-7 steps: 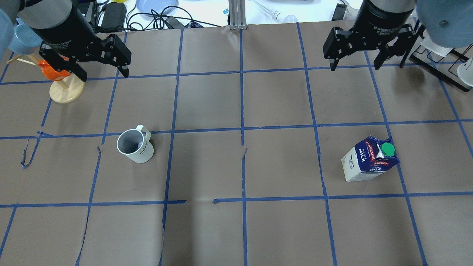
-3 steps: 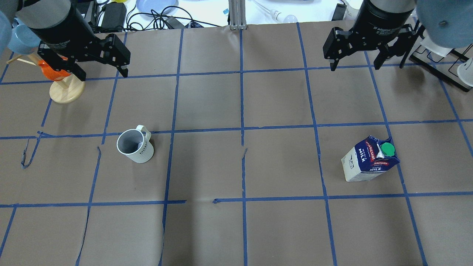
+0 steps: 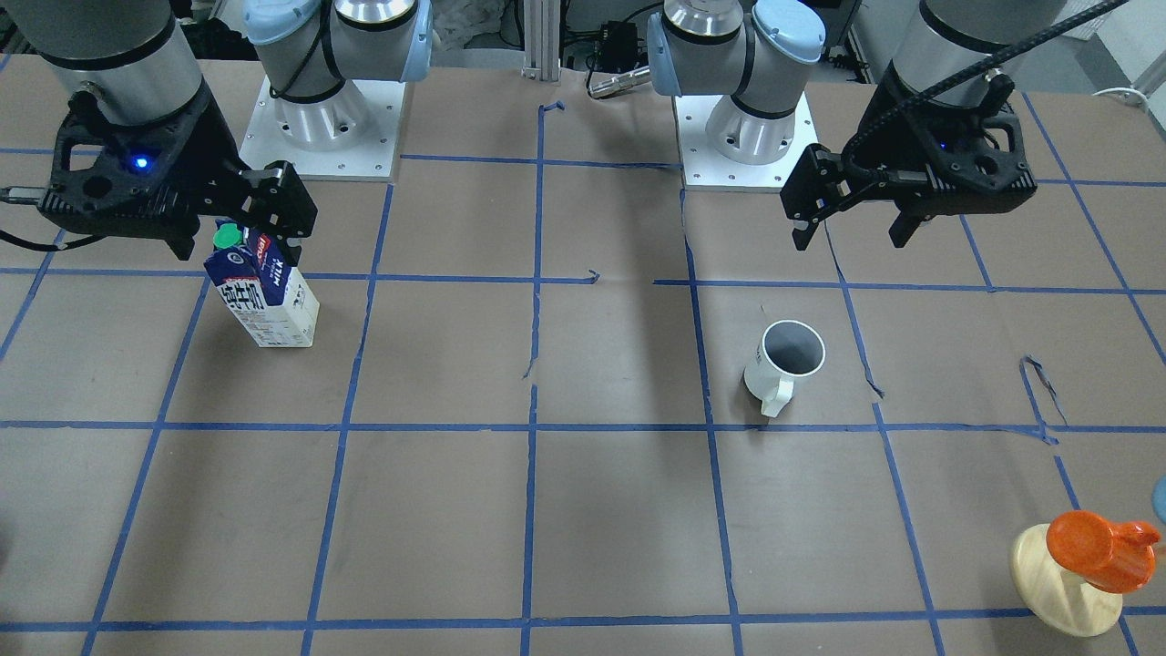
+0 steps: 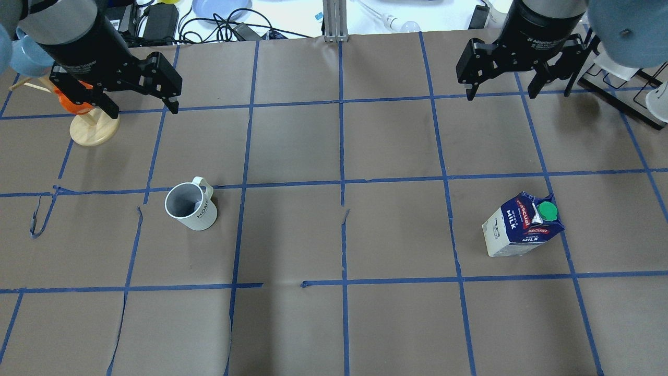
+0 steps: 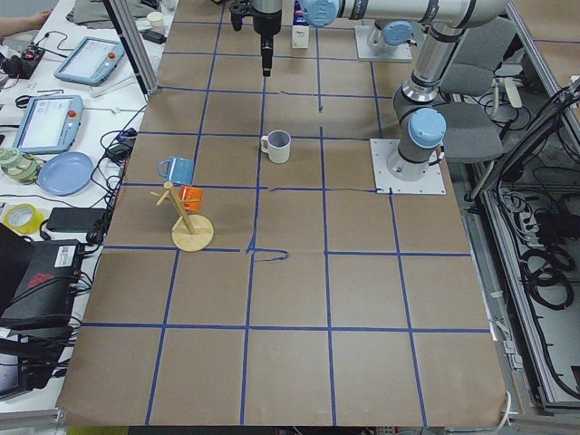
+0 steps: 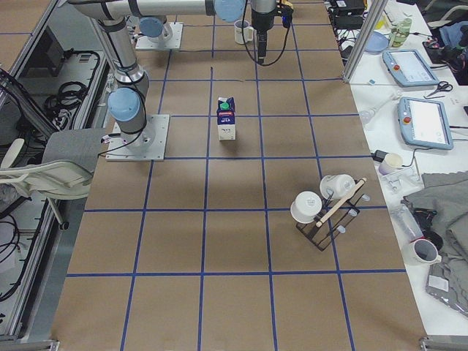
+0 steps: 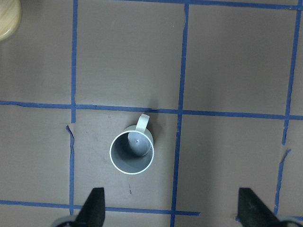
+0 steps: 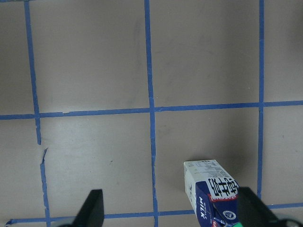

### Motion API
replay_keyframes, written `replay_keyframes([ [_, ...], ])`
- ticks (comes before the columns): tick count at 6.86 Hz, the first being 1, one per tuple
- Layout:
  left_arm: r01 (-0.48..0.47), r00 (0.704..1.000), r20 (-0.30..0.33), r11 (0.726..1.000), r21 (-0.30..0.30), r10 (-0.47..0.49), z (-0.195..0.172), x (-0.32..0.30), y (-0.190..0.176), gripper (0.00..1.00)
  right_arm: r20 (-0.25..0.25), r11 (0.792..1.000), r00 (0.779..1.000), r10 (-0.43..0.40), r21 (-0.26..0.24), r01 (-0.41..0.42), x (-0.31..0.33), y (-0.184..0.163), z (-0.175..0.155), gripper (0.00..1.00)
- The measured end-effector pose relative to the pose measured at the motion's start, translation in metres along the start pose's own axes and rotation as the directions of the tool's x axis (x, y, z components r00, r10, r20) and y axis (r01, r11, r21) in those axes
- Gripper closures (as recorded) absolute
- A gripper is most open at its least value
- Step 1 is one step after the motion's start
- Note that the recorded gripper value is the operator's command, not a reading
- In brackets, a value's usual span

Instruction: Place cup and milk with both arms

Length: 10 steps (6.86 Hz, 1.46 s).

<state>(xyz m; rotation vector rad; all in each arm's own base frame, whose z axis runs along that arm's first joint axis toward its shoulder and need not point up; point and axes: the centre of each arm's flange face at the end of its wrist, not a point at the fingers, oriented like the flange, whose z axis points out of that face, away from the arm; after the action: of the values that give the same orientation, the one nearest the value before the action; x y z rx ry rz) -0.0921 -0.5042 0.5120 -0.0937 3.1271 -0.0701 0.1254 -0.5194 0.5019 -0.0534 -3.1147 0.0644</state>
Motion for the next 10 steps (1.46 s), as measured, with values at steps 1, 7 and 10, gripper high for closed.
replay_keyframes([
  [1,0.003,1.000,-0.002,1.000,-0.010,-0.003,0.007,0.000,-0.003,0.00,0.000,1.000,1.000,0.000,0.000,0.000,0.000,0.000,0.000,0.00],
  [7,-0.066,0.998,-0.004,0.997,-0.047,0.066,0.019,-0.010,0.001,0.00,0.000,1.000,1.000,0.000,-0.001,0.000,0.000,0.000,0.000,0.00],
  [10,-0.087,0.996,-0.038,0.991,-0.099,0.083,0.065,-0.102,-0.006,0.00,0.000,1.000,1.000,0.000,-0.001,0.000,0.000,0.000,0.000,0.00],
])
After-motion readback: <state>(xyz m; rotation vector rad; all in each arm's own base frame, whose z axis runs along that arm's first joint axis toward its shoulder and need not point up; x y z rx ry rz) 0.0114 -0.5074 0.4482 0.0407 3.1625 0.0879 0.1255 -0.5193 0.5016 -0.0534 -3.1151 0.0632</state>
